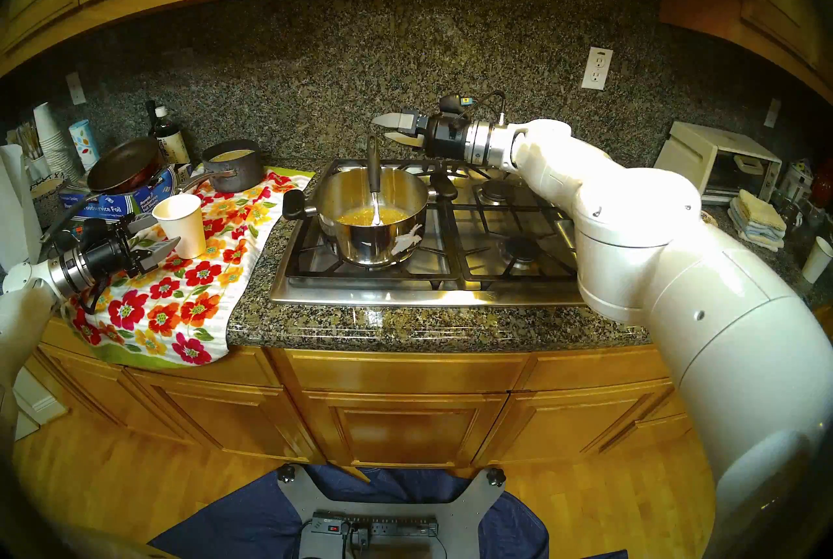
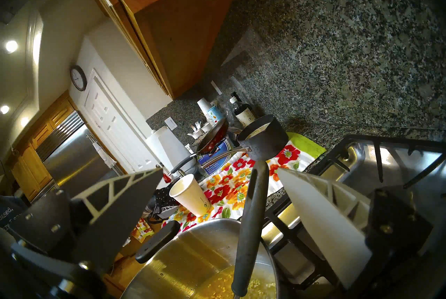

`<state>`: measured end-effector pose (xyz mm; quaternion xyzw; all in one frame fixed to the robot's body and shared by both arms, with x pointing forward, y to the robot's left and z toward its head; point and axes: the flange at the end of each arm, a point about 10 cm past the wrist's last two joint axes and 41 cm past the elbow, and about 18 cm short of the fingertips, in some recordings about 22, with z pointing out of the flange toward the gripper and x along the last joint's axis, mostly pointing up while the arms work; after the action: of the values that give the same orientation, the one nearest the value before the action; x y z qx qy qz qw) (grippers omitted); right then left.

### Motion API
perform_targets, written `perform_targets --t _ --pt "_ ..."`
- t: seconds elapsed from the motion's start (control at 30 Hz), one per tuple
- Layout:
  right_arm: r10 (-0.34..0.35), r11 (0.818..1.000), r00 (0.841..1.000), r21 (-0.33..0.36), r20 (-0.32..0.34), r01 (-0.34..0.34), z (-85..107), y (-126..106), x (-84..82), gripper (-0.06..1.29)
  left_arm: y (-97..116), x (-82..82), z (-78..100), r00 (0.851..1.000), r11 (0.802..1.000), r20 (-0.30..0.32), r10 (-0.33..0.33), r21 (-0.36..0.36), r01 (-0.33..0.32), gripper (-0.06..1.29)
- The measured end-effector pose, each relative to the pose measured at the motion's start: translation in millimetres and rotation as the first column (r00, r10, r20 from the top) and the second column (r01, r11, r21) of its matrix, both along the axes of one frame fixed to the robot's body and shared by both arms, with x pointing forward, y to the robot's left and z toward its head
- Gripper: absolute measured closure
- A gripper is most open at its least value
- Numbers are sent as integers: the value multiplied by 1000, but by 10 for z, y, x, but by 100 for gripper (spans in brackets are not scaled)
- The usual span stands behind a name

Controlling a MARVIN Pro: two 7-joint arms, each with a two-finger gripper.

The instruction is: Pour oats into pot and stir with a spoon

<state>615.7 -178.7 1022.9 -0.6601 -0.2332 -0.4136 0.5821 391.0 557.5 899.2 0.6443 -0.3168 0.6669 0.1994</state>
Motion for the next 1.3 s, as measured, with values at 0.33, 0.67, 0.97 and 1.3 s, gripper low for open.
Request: perform_targets --t 0.33,0.67,0.97,1.3 --pt "0 1000 1000 0 0 0 0 0 0 0 64 32 -28 999 999 -4 36 -4 -36 2" --pt "0 1000 1000 0 0 0 0 0 0 0 68 75 -37 999 999 -4 32 -10 -32 2" --pt "0 1000 1000 0 0 0 -1 0 0 0 26 100 -36 1000 1000 -6 5 -14 -5 2" --pt "0 1000 1000 0 0 0 0 0 0 0 -16 116 -40 1000 1000 -21 -19 -23 18 2"
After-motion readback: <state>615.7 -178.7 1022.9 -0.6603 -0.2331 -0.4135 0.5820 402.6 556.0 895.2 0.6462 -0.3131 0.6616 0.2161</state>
